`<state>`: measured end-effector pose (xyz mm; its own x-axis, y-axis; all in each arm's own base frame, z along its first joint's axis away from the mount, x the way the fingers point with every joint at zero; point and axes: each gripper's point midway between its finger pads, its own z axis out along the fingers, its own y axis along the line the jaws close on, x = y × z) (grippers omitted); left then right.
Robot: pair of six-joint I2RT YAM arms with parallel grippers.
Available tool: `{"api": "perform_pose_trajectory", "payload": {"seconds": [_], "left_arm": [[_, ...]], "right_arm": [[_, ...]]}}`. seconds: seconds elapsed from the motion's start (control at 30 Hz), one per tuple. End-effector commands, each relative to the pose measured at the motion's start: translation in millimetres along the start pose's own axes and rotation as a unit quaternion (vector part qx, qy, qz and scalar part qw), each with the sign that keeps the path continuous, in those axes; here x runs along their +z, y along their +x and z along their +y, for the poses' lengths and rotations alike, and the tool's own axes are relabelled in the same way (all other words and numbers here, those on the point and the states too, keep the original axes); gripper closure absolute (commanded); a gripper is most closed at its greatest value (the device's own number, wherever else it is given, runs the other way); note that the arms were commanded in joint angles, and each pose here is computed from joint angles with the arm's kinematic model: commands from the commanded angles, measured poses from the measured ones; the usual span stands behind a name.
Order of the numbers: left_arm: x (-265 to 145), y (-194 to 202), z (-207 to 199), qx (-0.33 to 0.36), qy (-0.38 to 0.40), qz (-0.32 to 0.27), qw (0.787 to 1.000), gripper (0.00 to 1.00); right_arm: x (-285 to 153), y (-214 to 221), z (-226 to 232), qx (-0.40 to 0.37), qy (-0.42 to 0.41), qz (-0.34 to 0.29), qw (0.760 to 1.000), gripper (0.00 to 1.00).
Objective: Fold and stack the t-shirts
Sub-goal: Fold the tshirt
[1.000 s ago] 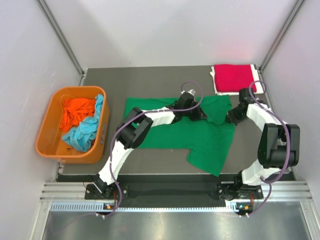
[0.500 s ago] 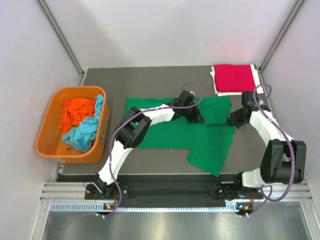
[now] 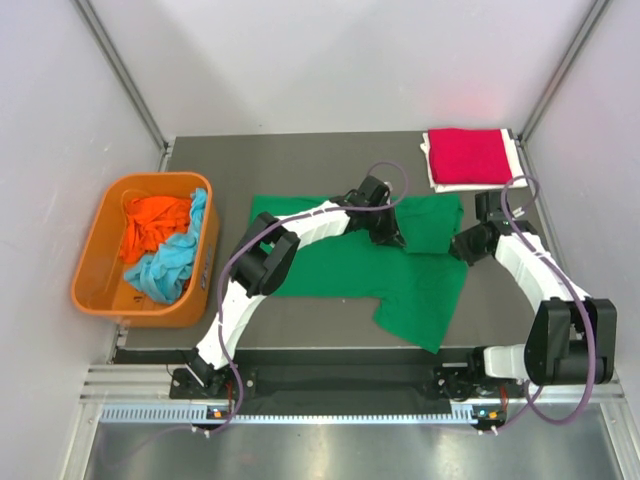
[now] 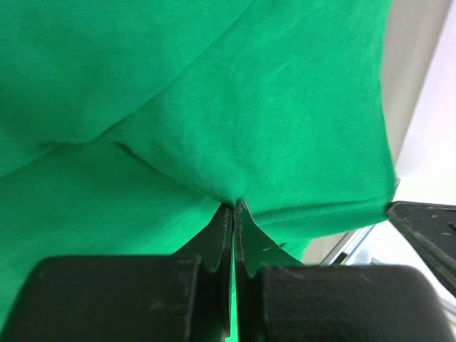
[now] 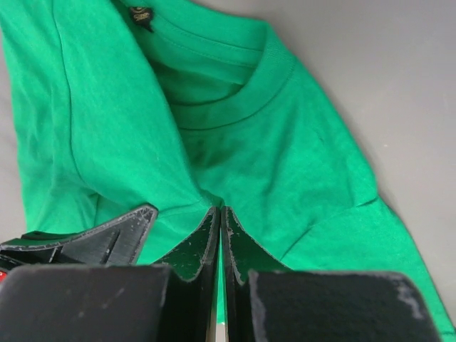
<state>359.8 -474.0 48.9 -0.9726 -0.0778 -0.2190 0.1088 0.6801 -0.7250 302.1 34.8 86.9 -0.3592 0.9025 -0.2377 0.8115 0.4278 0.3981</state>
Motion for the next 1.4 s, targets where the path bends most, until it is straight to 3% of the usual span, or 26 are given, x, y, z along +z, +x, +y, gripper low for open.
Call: {"api": "perform_pose_trajectory", "payload": {"seconds": [0.0,0.3,0.37,0.4,0.53,0.63,0.77,0.93,1.0,1.13,1.37], "left_arm": [[-25,-10,-17,0.025,-0.006,-0.012,1.000,1.00],[-21,0,4,0.028,-0.043,0.007,0.999,0.99],[-23,-2,3,0.031,-0.043,0.006,0.999,0.92],[-25,-1,1,0.035,-0.041,0.008,0.999,0.82],[-43,-8,-10,0.055,-0.045,-0.005,0.997,0.73],[-66,-18,-20,0.076,-0.051,-0.024,0.996,0.67],[-110,-33,-28,0.095,-0.060,-0.054,0.992,0.66],[-167,-36,15,0.112,-0.126,-0.079,0.982,0.65],[-196,-34,30,0.127,-0.158,-0.102,0.974,0.62],[-247,-38,56,0.099,-0.169,-0.144,0.970,0.60],[-277,-27,90,0.059,-0.173,-0.158,0.970,0.59]], "right_arm": [[-7,-5,-9,0.009,0.010,-0.032,0.999,1.00],[13,6,-28,0.003,0.034,-0.024,0.999,1.00],[16,7,-29,-0.004,0.036,-0.022,0.999,1.00],[16,7,-29,-0.007,0.040,-0.020,0.999,1.00],[7,3,-24,-0.030,0.046,-0.018,0.998,0.83],[-1,-5,-23,-0.041,0.052,-0.030,0.997,0.72],[-6,3,-26,-0.059,0.058,-0.007,0.997,0.68],[-16,34,-64,-0.078,0.120,0.052,0.988,0.65],[-22,54,-72,-0.079,0.108,0.083,0.987,0.64],[-26,94,-110,-0.061,0.132,0.111,0.983,0.64],[-33,130,-153,-0.075,0.155,0.121,0.978,0.65]]}}
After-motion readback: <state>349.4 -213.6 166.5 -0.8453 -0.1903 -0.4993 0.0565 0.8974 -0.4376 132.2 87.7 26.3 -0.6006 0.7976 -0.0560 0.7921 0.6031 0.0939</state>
